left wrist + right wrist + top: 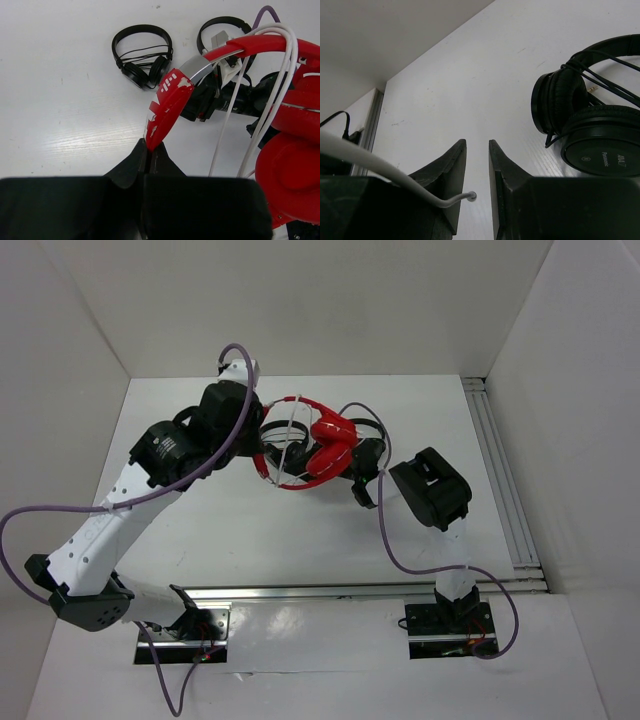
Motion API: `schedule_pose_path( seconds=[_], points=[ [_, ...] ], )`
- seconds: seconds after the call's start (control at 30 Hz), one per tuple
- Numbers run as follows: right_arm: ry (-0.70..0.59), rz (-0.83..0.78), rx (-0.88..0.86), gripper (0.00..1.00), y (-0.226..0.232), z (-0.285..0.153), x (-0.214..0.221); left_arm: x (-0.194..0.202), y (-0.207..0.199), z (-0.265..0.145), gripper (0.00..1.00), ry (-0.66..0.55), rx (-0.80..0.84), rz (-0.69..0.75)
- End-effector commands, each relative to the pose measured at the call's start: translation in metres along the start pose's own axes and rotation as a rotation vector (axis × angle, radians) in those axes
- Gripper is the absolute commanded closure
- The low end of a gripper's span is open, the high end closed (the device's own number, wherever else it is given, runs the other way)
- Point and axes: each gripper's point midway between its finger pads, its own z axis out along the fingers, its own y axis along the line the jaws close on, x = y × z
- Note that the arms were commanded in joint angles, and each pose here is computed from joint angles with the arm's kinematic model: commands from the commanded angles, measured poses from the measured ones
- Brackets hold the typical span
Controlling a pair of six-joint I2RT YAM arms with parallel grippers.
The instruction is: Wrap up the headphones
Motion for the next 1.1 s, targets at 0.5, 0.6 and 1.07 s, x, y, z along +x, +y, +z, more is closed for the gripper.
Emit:
schedule_pose_path(
  seconds=[0.5,0.6,1.07],
  points=[
    [-0.028,-0.044,-0.050,0.65,0.012,-0.002,0.002,-0.049,0.001,-0.017,1.00,-0.182,-0.012,-0.165],
    [-0.018,-0.038,-0.055,0.65,0.014,0.000,0.008,-0.050,0.003,-0.017,1.00,-0.187,-0.022,-0.166],
    [-0.007,-0.006,-0.060,1.00,0.023,-0.002,0.019,-0.084,0.035,0.008,1.00,-0.267,-0.148,-0.377]
  ],
)
